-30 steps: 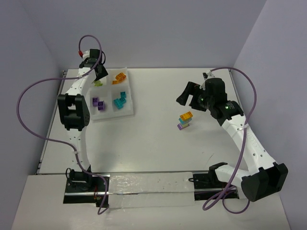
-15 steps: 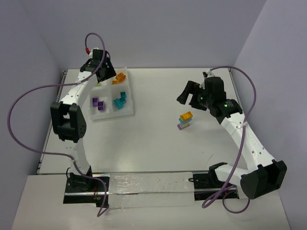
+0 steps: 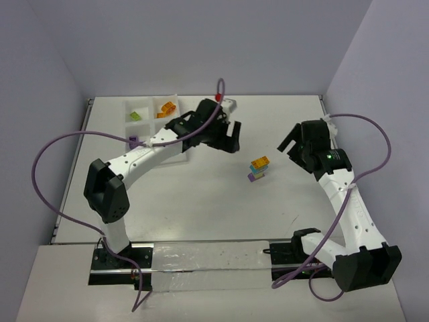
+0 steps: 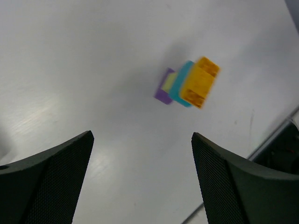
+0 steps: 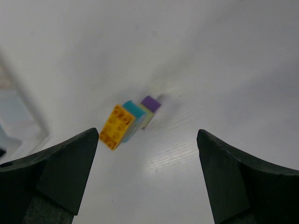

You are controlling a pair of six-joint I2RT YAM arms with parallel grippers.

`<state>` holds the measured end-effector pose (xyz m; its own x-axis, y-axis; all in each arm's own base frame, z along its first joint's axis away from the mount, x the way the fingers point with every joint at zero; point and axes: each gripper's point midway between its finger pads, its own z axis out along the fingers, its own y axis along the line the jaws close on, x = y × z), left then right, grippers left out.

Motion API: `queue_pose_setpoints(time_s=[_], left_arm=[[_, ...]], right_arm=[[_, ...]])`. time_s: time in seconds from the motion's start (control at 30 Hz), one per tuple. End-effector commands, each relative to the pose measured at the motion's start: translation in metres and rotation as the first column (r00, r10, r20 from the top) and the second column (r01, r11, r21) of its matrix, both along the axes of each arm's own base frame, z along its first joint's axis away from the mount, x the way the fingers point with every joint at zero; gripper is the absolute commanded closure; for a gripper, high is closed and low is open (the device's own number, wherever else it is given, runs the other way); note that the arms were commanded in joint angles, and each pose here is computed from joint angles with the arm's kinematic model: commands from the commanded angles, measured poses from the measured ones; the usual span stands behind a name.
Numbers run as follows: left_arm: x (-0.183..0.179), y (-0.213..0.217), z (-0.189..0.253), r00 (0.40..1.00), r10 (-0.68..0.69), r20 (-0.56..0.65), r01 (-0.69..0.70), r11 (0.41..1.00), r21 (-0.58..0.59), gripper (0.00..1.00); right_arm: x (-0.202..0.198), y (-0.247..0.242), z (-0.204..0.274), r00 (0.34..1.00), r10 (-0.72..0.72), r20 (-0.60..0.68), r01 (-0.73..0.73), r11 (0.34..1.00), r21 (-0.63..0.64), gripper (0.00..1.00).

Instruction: Sort the legos into containers by color

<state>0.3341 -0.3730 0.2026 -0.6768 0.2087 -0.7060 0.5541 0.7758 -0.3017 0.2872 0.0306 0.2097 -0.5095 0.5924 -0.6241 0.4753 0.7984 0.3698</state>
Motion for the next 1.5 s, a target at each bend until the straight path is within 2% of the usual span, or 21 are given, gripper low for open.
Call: queue_pose_setpoints(time_s=[0.0,0.13,0.23,0.4,0.73,1.03,1.47], left_arm=[[-0.021,-0.042,0.024,0.973,-0.216,0.083,0.218,0.976,-0.011,0.07],[-0.036,-0.073,0.016,0.942,-0.327,0.074,0.326,0.945,0.025,0.05],[-0.040,-0.096,0.009,0.920,-0.378,0.099,0.373,0.925,0.070,0.04],[-0.035,-0.117,-0.005,0.915,-0.385,0.120,0.375,0.922,0.098,0.04],[-0.014,-0.126,-0.032,0.939,-0.307,0.153,0.289,0.949,0.130,0.06],[-0.024,-0.124,-0.062,0.930,-0.356,0.092,0.336,0.925,0.178,0.22],[-0.035,-0.131,-0.071,0.919,-0.383,0.095,0.358,0.910,0.208,0.26]], right_arm=[[-0.036,-0.053,-0.028,0.952,-0.290,-0.102,0.284,0.956,-0.072,0.06],[-0.050,-0.062,-0.041,0.923,-0.364,-0.124,0.360,0.931,-0.052,0.06],[-0.054,-0.071,-0.036,0.910,-0.404,-0.093,0.399,0.914,-0.071,0.05],[-0.054,-0.080,-0.028,0.903,-0.425,-0.072,0.419,0.904,-0.084,0.03],[-0.046,-0.072,-0.027,0.924,-0.374,-0.073,0.371,0.927,-0.053,0.03],[-0.038,-0.069,-0.026,0.935,-0.349,-0.066,0.347,0.937,-0.037,0.03],[-0.033,-0.064,-0.025,0.947,-0.316,-0.061,0.315,0.949,-0.024,0.03]])
